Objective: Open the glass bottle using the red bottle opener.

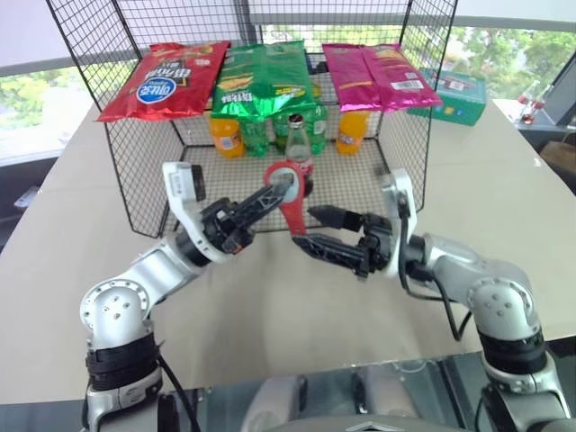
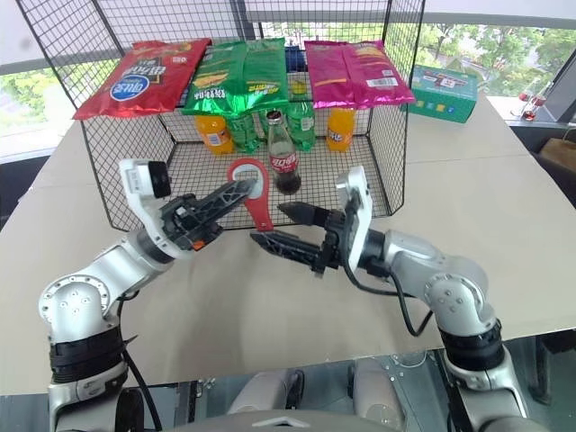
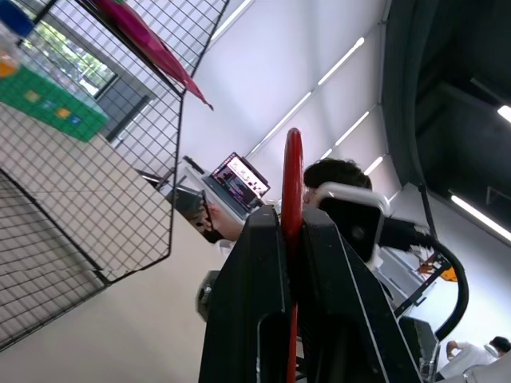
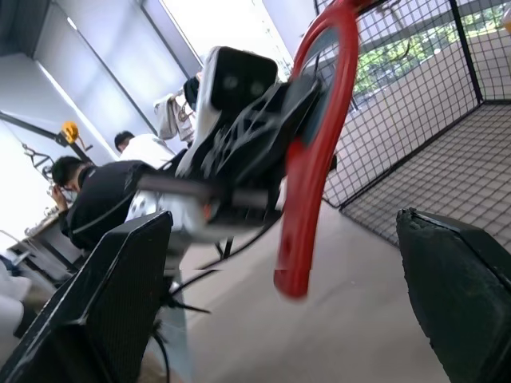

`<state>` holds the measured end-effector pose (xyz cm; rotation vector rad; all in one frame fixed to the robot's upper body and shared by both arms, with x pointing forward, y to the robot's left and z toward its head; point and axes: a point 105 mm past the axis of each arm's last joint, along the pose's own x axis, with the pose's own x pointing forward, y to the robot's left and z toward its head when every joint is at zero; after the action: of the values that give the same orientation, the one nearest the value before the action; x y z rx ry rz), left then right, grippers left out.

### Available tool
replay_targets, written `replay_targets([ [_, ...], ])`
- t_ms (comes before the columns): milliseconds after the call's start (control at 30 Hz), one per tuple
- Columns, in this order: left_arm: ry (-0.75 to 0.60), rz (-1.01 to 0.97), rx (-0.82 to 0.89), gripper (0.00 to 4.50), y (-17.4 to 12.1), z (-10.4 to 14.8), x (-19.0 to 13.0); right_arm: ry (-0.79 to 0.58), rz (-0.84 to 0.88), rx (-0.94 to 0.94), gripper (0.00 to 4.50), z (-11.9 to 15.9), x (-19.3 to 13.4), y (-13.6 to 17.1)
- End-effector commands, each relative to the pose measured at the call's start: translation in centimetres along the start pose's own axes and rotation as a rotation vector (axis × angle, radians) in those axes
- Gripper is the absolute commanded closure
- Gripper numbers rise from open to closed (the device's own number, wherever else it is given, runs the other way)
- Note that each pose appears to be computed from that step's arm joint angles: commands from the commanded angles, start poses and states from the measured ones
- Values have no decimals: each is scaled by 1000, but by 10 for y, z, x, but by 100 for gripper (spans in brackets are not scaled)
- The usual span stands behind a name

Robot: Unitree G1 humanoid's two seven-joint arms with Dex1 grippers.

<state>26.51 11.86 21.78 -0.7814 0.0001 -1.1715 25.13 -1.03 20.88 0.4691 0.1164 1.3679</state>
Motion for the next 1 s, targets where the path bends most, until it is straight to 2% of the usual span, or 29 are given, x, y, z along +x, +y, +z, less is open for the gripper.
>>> replay_targets([
  [33,-6,-55,37,445,-11,-1,11,-47,61,24,0,15,7,7],
  [233,-34,-73,53,445,-14,0,14,-33,79,42,0,13,11,6],
  [333,-53,-71,56,450,-14,2,14,-29,83,45,77,12,12,7],
  [600,-41,-84,67,450,-18,-3,11,-25,80,51,440,9,10,5],
  [733,-30,-89,70,450,-19,-4,6,-26,85,52,447,10,9,5],
  [867,-30,-75,113,298,-20,-1,3,-23,79,51,450,7,7,3],
  [933,-36,-30,139,205,-15,2,-2,-25,66,52,450,6,5,1],
  [1000,-32,91,236,98,-1,9,-15,-48,21,50,450,6,-1,-5],
])
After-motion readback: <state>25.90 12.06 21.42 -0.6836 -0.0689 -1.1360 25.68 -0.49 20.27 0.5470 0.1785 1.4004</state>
